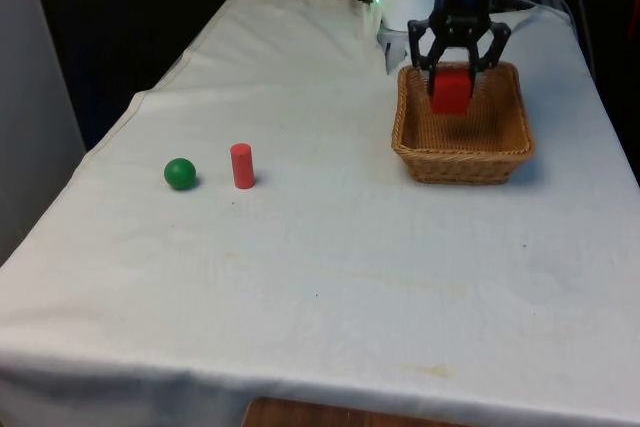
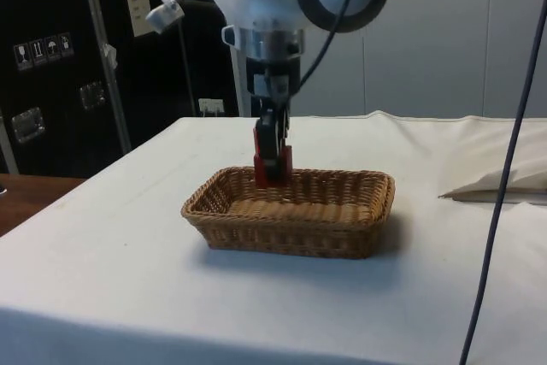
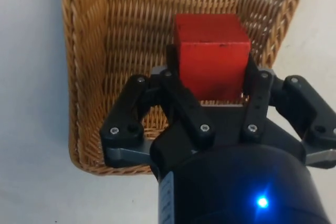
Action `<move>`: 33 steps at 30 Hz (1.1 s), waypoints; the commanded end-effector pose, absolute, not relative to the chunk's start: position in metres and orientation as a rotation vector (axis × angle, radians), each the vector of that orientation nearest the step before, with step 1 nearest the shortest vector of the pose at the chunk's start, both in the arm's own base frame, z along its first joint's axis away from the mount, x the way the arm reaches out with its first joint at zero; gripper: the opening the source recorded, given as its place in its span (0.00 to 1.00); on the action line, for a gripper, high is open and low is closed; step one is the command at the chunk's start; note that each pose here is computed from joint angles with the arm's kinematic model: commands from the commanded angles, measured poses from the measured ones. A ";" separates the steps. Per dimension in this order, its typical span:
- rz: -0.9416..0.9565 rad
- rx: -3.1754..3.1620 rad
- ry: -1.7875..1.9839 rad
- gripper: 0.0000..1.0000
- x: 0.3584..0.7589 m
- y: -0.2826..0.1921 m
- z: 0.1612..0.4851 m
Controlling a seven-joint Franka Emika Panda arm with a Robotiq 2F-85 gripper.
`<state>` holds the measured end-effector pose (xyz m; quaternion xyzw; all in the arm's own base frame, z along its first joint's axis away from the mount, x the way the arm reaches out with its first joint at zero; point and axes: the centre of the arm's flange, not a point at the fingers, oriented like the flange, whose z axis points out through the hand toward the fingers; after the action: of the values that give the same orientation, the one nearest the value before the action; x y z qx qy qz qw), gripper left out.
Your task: Pick up the object to the left of the cylinder and place it into the basket.
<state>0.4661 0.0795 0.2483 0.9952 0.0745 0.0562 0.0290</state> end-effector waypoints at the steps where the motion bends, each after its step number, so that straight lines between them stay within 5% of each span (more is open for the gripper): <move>1: 0.191 3.056 0.226 0.00 0.465 0.080 0.245; 33: 0.165 3.054 0.237 0.00 0.447 0.095 0.205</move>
<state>0.4469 0.0936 0.2037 0.9949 0.0776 0.0516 0.0388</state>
